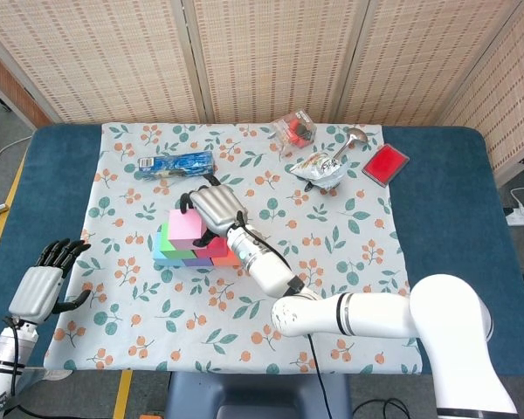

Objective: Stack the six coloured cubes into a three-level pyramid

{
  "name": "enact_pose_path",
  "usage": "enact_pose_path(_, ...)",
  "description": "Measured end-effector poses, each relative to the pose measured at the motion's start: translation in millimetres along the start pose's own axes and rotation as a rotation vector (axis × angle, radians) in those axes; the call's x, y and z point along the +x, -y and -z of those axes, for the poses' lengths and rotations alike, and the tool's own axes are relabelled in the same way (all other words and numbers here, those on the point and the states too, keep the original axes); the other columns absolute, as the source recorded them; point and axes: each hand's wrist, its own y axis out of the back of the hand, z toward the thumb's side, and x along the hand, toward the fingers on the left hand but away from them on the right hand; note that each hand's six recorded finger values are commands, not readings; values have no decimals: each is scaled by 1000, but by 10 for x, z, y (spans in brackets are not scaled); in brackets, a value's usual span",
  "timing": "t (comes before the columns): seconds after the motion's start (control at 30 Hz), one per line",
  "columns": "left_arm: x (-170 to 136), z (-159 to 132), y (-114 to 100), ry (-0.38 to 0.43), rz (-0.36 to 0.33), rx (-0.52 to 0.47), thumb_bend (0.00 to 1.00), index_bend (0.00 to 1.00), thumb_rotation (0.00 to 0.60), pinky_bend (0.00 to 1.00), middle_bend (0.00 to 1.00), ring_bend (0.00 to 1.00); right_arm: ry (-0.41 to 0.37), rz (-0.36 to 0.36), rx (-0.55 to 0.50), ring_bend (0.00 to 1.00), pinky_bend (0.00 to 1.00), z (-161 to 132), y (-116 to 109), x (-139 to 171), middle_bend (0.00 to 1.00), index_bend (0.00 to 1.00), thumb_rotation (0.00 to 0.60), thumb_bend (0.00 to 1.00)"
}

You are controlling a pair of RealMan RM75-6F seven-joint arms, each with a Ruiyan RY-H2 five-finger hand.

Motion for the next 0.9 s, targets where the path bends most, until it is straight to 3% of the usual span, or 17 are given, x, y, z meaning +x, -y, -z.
enact_pose_path(0.1,-1,0,-2,0,-1,0,291,127,600,61,90,0,-1,-2,0,270,0,-2,2,2,431,402,600,67)
enact_pose_path(0.23,1,-4,-5,2,-2,2,292,127,600,61,91,0,-3,-7,0,213,0,-5,1,12,426,271,600,66)
enact_pose_path(0.43,3,-11,-5,4,-2,4,291,127,600,60,90,0,-7,-15,-2,125,0,-3,-3,29,345,121,600,66)
enact_pose_path(0.9,16,-33,-13,11,-3,11,292,127,600,61,90,0,-10,-21,-2,61,0,15,-1,56,247,0,600,67)
